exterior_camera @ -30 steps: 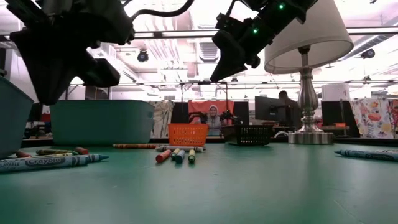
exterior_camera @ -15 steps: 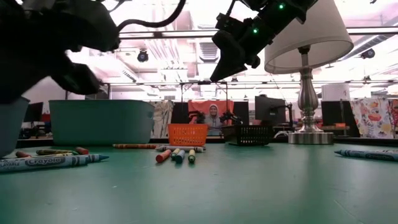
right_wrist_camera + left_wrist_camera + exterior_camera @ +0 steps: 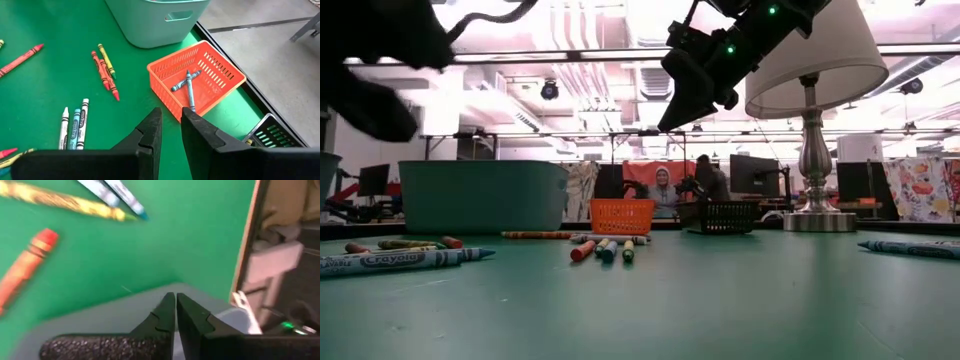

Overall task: Sort crayons
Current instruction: Put the orange crayon into the green bin

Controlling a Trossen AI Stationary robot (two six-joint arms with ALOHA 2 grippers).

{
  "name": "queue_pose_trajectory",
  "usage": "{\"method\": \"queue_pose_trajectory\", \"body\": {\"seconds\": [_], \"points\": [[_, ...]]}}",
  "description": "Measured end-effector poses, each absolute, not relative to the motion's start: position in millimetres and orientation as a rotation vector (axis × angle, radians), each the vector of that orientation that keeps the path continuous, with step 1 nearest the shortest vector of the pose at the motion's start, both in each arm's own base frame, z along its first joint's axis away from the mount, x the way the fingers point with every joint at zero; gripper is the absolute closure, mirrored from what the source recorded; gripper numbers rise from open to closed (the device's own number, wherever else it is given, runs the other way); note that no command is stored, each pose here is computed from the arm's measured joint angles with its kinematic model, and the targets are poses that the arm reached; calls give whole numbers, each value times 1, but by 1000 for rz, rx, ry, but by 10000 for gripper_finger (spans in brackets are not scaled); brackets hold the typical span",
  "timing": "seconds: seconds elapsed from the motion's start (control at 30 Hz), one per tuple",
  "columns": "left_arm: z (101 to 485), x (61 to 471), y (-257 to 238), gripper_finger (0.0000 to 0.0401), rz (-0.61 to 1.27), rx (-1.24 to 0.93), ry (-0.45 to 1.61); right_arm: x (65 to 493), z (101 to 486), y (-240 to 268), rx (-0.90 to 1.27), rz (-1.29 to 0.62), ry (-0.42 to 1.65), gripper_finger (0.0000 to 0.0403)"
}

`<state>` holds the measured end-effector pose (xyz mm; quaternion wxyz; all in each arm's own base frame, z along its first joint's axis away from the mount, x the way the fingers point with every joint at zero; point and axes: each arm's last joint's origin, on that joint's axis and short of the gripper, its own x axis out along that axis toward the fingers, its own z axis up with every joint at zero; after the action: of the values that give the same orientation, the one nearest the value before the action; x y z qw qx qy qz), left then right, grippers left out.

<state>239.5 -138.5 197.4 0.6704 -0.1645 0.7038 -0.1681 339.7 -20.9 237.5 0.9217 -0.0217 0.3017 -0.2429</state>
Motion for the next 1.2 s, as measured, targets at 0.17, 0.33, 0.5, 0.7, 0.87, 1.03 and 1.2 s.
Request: {"method": "queue_pose_trajectory", "body": {"seconds": [0.17,0.33,0.5,0.7,0.87,1.03,1.2], "points": [[211,242,-126,401,-387,-218,1450,340,237,-21,-45,-499,620,342],[215,249,-105,401,-329,-6,1344,340,237,-21,-45,-499,620,342],[204,257,-79,401,-347,89,1350,340,237,-21,-34,-502,617,342],[187,263,-55,401,-341,121,1414,340,237,-21,-33,-503,617,342],[185,264,-47,389,-302,265,1431,340,237,-21,-31,-504,616,342],[181,261,-43,355,-298,418,1444,340,237,-21,-29,-504,615,342],[168,253,-42,307,-316,435,1472,340,237,-21,-26,-505,615,342]]}}
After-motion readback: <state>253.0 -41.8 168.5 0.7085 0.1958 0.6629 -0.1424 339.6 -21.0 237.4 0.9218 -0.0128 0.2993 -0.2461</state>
